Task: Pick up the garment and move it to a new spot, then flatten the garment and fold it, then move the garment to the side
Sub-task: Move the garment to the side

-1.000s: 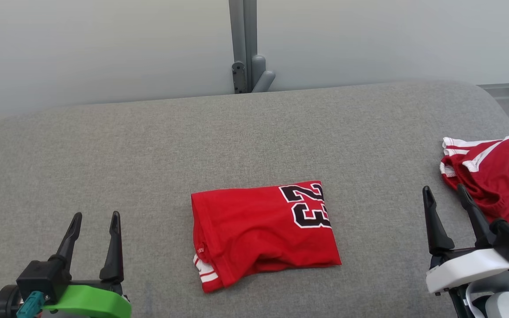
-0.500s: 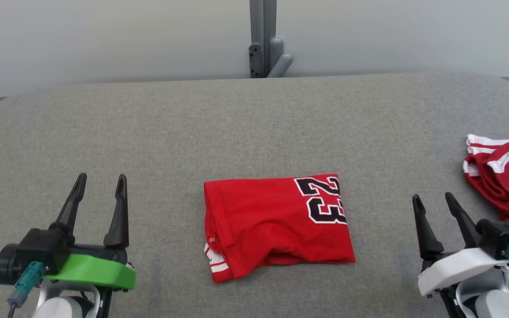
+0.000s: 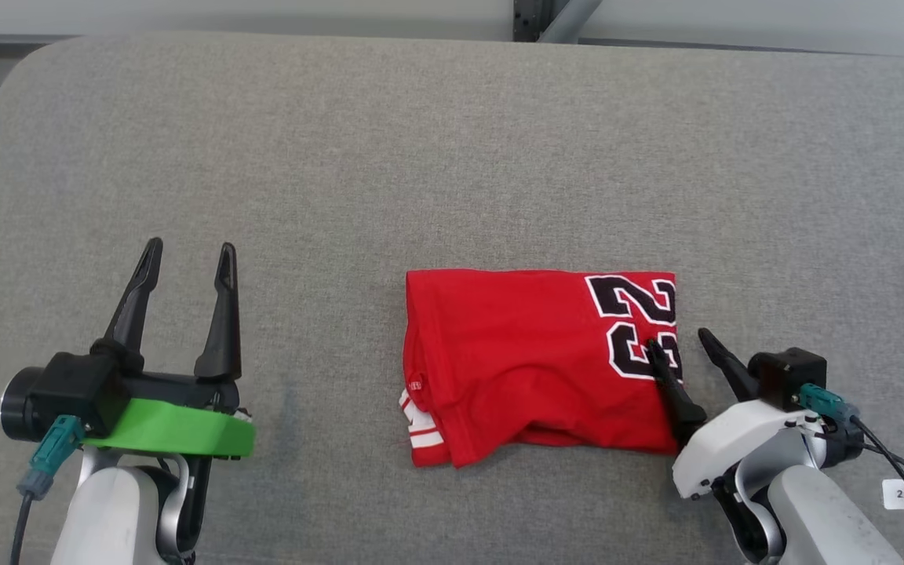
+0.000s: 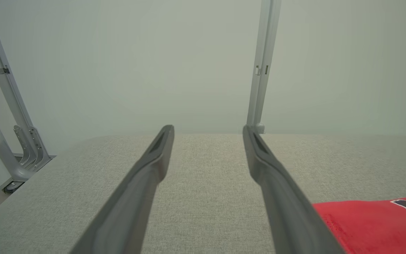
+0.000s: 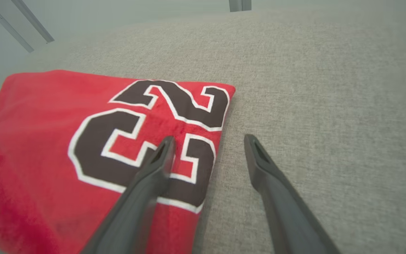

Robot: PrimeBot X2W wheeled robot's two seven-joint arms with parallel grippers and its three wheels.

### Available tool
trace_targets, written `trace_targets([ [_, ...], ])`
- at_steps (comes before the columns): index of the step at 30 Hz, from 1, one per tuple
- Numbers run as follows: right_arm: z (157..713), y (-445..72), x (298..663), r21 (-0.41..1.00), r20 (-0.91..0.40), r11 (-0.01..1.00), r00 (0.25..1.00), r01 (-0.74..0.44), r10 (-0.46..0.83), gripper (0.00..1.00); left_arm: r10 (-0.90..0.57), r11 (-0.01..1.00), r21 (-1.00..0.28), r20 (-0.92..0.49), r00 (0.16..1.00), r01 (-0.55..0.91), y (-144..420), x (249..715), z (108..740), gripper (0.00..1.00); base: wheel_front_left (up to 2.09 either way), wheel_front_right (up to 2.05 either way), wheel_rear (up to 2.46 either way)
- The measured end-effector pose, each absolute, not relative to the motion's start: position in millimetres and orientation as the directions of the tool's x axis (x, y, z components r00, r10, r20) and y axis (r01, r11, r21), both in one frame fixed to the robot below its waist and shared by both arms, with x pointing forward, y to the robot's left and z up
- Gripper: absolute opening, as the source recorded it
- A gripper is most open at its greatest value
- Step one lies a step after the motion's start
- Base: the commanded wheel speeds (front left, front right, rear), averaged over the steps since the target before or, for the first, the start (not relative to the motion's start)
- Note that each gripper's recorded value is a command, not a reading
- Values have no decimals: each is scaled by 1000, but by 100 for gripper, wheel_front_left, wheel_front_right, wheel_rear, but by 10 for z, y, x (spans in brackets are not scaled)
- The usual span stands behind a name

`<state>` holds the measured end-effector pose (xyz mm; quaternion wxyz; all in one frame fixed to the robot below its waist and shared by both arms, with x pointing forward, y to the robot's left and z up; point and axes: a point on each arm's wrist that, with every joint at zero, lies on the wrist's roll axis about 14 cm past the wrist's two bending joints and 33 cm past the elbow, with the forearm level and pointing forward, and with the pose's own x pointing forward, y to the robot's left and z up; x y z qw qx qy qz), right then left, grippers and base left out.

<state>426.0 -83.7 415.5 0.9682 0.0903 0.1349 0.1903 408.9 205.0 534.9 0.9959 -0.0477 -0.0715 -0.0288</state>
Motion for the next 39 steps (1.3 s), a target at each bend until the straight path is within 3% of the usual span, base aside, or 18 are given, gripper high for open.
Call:
trace_targets([
  [5,3911,-619,4301,272,-289,885,846,-377,449,100,-20,995,-91,122,992,32,2145,4126,5241,100,0,0,0],
  [6,3877,-593,4310,280,-297,881,838,-381,457,58,-16,996,-91,120,993,27,2160,4130,5226,100,0,0,0],
  [7,3853,-568,4321,282,-304,877,831,-389,466,22,-12,996,-90,119,993,23,2172,4138,5216,100,0,0,0],
  [8,3868,-558,4353,275,-291,874,832,-401,473,0,-10,996,-89,119,993,21,2181,4146,5212,100,0,0,0],
  [18,3961,-596,4483,241,-228,866,841,-439,490,0,-25,996,-83,121,992,36,2160,4282,5172,100,0,0,0],
  [24,4183,-991,4482,121,-172,893,877,-433,448,0,-102,992,-61,152,983,112,1946,4470,5226,100,0,0,0],
  [39,4602,-2393,4234,-127,-154,976,975,-178,158,0,-392,912,-59,174,904,406,892,4963,5257,100,0,0,0],
])
